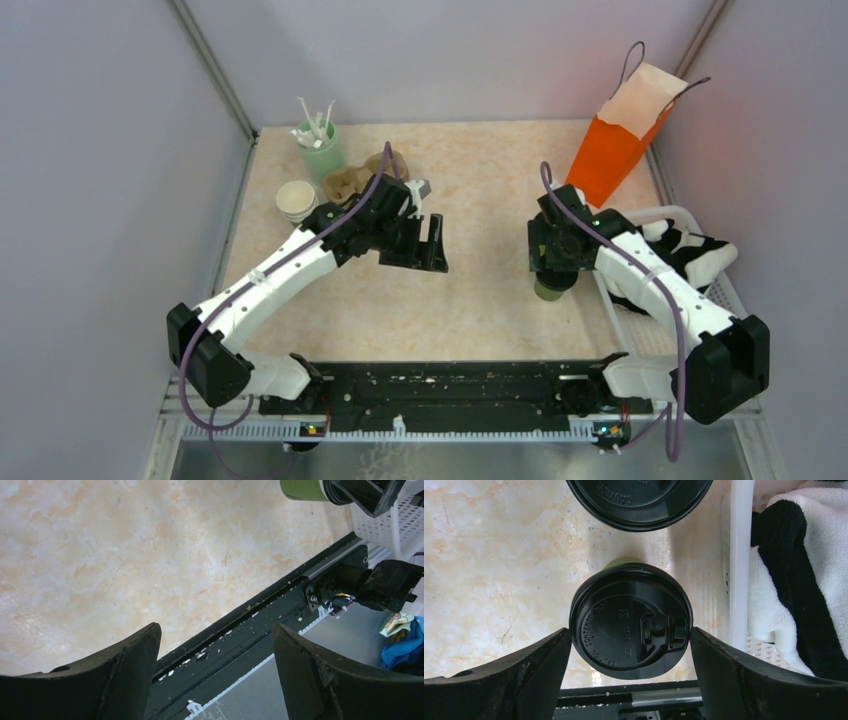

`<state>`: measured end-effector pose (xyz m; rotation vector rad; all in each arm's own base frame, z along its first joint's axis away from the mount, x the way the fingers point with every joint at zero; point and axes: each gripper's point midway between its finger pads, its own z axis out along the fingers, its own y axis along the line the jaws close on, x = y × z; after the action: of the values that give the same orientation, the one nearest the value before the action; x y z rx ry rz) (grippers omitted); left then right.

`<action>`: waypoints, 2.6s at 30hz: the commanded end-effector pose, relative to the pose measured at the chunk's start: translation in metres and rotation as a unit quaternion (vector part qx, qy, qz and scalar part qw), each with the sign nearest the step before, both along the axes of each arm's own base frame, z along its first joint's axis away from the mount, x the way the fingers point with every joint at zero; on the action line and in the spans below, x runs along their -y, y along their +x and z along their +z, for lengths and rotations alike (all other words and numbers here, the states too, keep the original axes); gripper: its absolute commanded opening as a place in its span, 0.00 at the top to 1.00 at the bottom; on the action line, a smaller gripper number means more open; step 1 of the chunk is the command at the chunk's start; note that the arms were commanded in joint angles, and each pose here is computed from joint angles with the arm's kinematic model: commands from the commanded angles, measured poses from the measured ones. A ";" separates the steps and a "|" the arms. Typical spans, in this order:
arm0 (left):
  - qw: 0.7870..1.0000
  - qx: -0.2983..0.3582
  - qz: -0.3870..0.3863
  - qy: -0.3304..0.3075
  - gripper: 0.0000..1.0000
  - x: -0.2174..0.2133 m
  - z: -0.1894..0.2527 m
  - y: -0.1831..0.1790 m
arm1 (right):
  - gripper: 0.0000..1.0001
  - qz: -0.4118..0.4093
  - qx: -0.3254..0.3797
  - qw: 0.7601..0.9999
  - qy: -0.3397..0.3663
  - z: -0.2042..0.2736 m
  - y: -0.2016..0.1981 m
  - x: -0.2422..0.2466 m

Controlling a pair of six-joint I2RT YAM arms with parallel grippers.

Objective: Pack the takeout coffee

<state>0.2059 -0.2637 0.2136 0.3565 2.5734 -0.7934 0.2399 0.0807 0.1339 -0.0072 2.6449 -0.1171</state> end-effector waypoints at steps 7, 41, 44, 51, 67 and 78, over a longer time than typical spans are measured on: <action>0.997 0.048 0.050 0.016 0.02 -0.009 0.010 0.059 | 0.02 0.010 0.022 0.999 0.028 0.027 0.008 -0.008; 0.964 0.136 0.176 0.145 0.38 -0.070 -0.075 0.349 | 0.04 0.176 0.077 0.969 0.154 0.096 0.046 -0.082; 0.966 0.130 0.174 0.141 0.43 -0.067 -0.081 0.350 | 0.04 0.180 0.077 0.968 0.156 0.096 0.045 -0.083; 0.968 0.119 0.173 0.140 0.59 -0.065 -0.091 0.349 | 0.03 0.180 0.079 0.968 0.158 0.094 0.040 -0.081; 0.969 0.124 0.174 0.128 0.69 -0.063 -0.081 0.348 | 0.04 0.186 0.074 0.966 0.161 0.091 0.038 -0.083; 0.968 0.132 0.175 0.125 0.84 -0.064 -0.069 0.347 | 0.04 0.189 0.069 0.966 0.162 0.088 0.038 -0.084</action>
<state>0.5449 -0.1956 0.1073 0.0715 2.4749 -0.2408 0.2723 0.1643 0.2105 -0.3679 2.5005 0.4105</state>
